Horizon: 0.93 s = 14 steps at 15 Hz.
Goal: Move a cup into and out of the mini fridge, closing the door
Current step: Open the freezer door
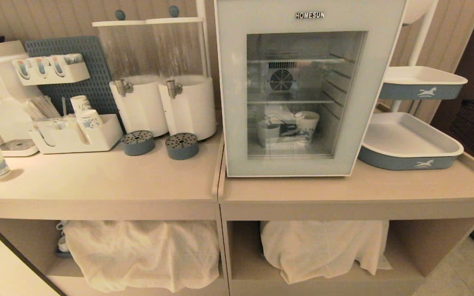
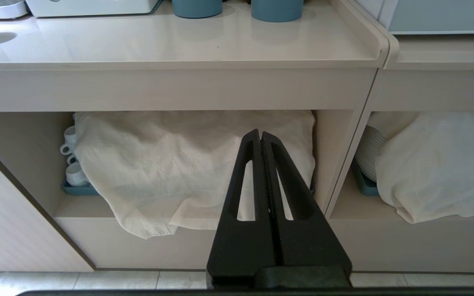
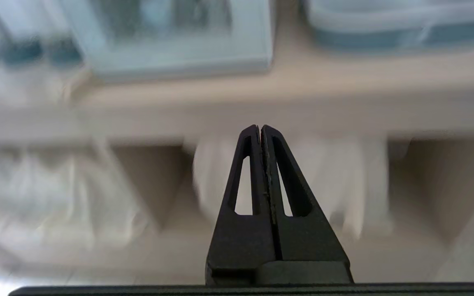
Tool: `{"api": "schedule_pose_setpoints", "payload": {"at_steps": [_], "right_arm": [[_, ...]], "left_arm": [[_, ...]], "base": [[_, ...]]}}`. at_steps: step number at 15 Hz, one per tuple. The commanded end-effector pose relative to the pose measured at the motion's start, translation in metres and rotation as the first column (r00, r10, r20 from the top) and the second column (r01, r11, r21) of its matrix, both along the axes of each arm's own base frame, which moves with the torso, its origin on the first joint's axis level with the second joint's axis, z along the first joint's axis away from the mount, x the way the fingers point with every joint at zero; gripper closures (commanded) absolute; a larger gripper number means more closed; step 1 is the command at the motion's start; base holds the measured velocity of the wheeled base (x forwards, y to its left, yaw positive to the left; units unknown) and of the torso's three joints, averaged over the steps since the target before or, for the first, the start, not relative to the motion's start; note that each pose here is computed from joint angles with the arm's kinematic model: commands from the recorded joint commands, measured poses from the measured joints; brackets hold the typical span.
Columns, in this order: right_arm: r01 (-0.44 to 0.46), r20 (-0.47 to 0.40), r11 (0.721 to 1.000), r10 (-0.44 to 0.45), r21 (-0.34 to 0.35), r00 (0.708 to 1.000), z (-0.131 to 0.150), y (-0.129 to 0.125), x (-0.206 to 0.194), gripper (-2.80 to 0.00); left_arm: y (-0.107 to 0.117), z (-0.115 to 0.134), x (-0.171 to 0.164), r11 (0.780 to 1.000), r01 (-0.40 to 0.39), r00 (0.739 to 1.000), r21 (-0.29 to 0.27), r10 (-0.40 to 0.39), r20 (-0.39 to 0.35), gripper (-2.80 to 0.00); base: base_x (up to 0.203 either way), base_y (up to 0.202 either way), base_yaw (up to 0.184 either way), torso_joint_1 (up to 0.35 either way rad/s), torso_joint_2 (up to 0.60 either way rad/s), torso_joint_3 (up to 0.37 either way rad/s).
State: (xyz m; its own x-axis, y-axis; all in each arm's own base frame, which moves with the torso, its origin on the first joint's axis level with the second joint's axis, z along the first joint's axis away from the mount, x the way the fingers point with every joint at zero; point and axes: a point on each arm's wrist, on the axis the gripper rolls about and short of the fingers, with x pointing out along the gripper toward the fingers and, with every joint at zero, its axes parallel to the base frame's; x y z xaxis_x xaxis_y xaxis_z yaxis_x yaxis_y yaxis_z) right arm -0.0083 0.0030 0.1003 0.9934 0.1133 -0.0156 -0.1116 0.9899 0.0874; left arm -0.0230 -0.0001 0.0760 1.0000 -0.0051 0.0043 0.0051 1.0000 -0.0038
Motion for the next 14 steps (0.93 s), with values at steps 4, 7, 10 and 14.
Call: {"api": "schedule_pose_setpoints", "payload": {"at_steps": [4,7,10,14], "right_arm": [[-0.014,0.066,1.000,0.014,0.006,0.998,-0.010,0.000,-0.015,0.00],[0.088,0.013,0.994,-0.088,-0.063,0.996,-0.018,-0.002,-0.018,0.00],[0.109,0.005,0.986,-0.109,-0.123,0.994,-0.026,-0.003,-0.015,0.00],[0.109,0.006,0.987,-0.109,-0.119,0.994,-0.026,-0.003,-0.015,0.00]], "left_arm": [[0.000,0.000,0.000,1.000,-0.001,1.000,-0.001,0.001,-0.001,0.00],[0.000,0.000,0.000,1.000,0.001,1.000,-0.001,-0.001,-0.001,0.00],[0.000,0.000,0.000,1.000,0.001,1.000,0.001,-0.001,-0.003,0.00],[0.000,0.000,0.000,1.000,0.001,1.000,0.001,-0.001,-0.001,0.00]], "base": [[0.000,0.000,0.000,0.000,0.00,0.000],[0.000,0.000,0.000,0.000,0.00,0.000],[0.000,0.000,0.000,0.000,0.00,0.000],[0.000,0.000,0.000,0.000,0.00,0.000]]}}
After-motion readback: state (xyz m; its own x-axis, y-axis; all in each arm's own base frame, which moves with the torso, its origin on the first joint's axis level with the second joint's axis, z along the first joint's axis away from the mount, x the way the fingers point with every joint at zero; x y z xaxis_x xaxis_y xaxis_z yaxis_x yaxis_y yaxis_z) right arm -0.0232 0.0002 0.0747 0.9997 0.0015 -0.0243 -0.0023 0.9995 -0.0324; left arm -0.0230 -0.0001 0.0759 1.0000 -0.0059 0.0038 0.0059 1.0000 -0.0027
